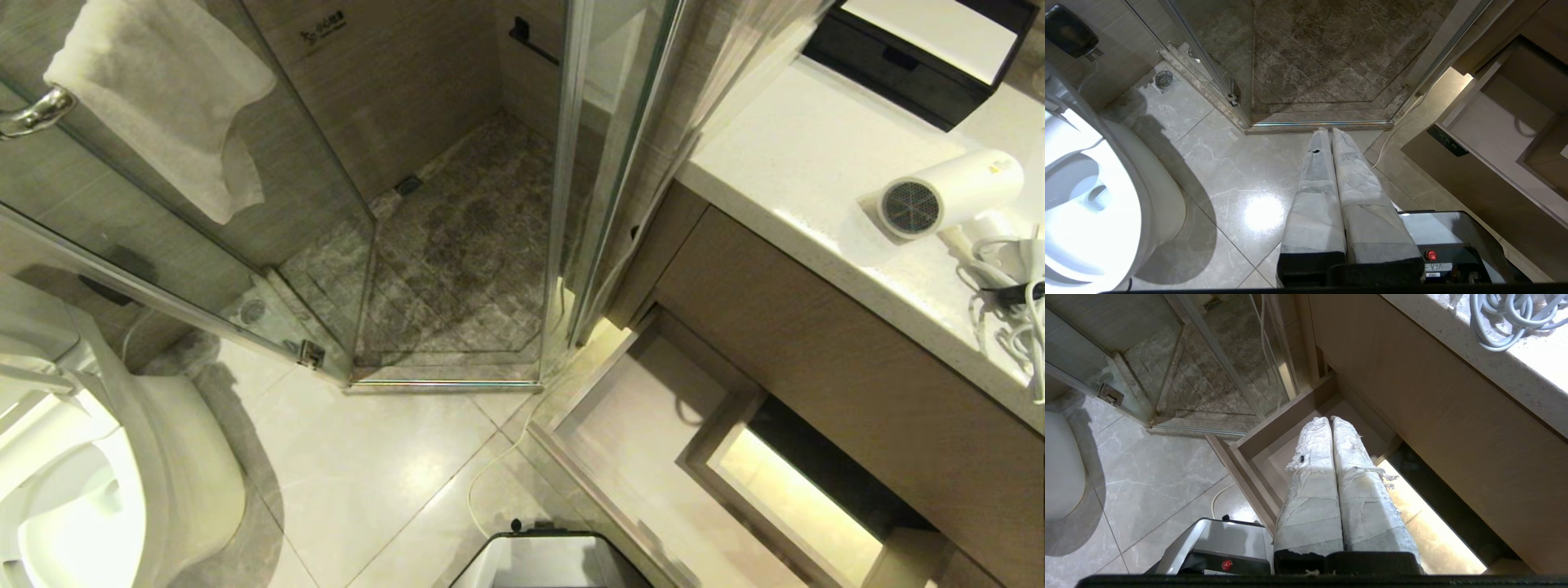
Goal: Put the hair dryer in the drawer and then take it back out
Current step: Pick up the hairdryer
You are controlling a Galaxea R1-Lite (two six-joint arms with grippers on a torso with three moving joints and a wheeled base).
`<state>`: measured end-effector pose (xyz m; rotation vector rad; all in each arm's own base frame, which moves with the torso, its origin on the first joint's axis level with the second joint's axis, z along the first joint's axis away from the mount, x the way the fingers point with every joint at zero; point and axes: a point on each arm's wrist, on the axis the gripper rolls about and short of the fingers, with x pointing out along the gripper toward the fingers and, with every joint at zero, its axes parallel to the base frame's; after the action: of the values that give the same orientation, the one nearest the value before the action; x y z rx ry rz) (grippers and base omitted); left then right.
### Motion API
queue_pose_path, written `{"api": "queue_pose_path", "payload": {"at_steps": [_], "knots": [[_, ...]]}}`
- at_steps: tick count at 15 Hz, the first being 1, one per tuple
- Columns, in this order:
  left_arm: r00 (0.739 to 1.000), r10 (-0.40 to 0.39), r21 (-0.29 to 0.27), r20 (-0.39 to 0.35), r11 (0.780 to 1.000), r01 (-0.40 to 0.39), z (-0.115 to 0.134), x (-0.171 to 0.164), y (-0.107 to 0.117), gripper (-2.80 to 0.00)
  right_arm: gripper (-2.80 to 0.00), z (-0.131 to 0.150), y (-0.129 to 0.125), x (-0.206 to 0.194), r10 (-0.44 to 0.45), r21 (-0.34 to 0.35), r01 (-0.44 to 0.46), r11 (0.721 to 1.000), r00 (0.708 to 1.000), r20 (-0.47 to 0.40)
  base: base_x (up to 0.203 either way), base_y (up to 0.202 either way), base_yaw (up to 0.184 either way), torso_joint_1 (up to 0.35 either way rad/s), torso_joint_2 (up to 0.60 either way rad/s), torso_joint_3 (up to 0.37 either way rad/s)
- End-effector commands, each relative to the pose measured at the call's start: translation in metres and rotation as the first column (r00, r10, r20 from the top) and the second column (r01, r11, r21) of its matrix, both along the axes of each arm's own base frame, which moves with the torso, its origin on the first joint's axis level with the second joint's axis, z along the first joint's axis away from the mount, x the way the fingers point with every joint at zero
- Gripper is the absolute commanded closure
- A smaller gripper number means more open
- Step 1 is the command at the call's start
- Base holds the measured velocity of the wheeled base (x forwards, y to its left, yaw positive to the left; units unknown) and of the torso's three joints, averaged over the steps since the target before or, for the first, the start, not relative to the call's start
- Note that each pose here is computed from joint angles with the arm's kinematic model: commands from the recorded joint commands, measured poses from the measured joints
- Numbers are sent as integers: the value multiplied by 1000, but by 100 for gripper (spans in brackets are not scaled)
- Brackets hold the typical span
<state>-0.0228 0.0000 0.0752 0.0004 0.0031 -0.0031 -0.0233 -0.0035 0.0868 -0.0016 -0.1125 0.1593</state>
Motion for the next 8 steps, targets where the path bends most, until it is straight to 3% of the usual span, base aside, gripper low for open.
{"api": "queue_pose_path", "payload": {"at_steps": [1, 8], "knots": [[1000, 0, 0, -1, 1000, 0, 0, 0, 0, 0, 0, -12, 0, 0, 6, -12, -6, 1000, 1000, 1, 0, 0, 0, 0, 0, 0], [1000, 0, 1, -1, 1000, 0, 0, 0, 0, 0, 0, -12, 0, 0, 2, -61, -2, 998, 1000, 6, 0, 0, 0, 0, 0, 0]]}}
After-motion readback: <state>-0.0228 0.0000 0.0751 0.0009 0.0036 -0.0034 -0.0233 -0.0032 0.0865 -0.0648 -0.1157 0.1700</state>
